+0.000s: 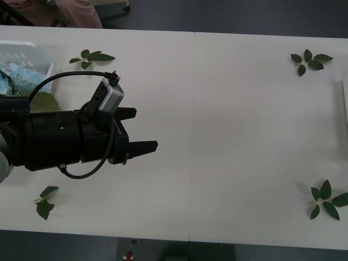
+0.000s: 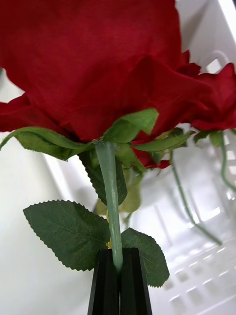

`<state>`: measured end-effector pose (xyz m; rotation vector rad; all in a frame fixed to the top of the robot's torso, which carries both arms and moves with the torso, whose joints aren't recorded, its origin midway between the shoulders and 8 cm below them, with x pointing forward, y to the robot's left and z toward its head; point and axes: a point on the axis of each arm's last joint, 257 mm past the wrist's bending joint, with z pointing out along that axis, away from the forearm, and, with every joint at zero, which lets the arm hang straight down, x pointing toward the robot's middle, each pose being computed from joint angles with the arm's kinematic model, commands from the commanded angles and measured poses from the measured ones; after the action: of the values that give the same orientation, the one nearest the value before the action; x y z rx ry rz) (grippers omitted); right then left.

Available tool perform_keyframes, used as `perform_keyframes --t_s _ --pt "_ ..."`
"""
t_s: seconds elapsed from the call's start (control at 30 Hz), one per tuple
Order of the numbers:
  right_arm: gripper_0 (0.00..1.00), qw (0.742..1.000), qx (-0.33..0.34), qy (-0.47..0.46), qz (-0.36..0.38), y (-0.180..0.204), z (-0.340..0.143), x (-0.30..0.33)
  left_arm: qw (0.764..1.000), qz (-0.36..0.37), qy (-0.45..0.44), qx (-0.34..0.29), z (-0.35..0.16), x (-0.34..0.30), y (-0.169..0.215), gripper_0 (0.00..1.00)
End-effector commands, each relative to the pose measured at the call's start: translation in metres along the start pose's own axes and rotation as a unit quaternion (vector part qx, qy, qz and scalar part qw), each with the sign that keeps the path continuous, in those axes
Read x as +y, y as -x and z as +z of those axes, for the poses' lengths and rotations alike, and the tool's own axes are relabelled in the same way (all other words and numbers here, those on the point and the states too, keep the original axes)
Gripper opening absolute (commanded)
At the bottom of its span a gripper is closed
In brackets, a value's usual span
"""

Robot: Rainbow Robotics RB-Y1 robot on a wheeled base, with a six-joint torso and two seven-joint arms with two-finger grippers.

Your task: Put the red flowers into the right box and the blue flowers into the left box

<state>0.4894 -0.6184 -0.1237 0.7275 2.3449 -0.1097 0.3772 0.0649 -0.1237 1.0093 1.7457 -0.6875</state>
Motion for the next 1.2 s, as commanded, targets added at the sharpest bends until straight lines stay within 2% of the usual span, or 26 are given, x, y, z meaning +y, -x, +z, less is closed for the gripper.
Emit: perform_keyframes --t_s 0.03,0.47,0.53,0.57,0.6,0.63,0.67,0.7,0.73,0.8,0.97,1.2 --pt "0.0 0.998 -0.038 -0.027 -0.033 0.029 0.001 -0.033 0.999 0.048 0.003 -0.016 -0.004 -0.001 0.02 1.0" --pt "0.0 0.994 -0.069 -0.077 -0.016 0.028 0.041 -0.083 0.999 0.048 0.003 -0.016 -0.004 -0.001 0.02 1.0" --pt "0.03 0.994 -0.072 -0.08 -0.019 0.028 0.042 -0.084 0.999 0.048 0.003 -0.016 -0.004 -0.001 0.02 1.0" --pt "0.09 0.994 -0.075 -0.082 -0.02 0.029 0.042 -0.085 0.999 0.048 0.003 -0.016 -0.004 -0.001 0.02 1.0" --pt "0.25 0.994 -0.076 -0.082 -0.02 0.029 0.042 -0.084 0.999 0.048 0.003 -0.016 -0.004 -0.001 0.02 1.0" --pt "0.54 0.994 -0.075 -0.081 -0.02 0.029 0.043 -0.084 0.999 0.048 0.003 -0.016 -0.004 -0.001 0.02 1.0" --pt "0.68 0.994 -0.076 -0.081 -0.02 0.03 0.042 -0.084 0.999 0.048 0.003 -0.016 -0.004 -0.001 0.02 1.0" --pt "0.89 0.994 -0.076 -0.082 -0.019 0.03 0.042 -0.085 0.999 0.048 0.003 -0.016 -0.004 -0.001 0.02 1.0" --pt "0.97 0.994 -0.075 -0.081 -0.019 0.029 0.043 -0.084 0.999 0.048 0.003 -0.016 -0.004 -0.001 0.02 1.0" --pt "1.0 0.994 -0.076 -0.078 -0.021 0.03 0.042 -0.082 0.999 0.048 0.003 -0.016 -0.004 -0.001 0.02 1.0" --pt "1.0 0.994 -0.075 -0.074 -0.033 0.032 0.039 -0.076 0.999 0.048 0.003 -0.016 -0.004 -0.001 0.02 1.0" --pt "1.0 0.997 -0.044 -0.02 -0.066 0.03 0.009 -0.024 0.999 0.048 0.003 -0.016 -0.004 -0.001 0.02 1.0"
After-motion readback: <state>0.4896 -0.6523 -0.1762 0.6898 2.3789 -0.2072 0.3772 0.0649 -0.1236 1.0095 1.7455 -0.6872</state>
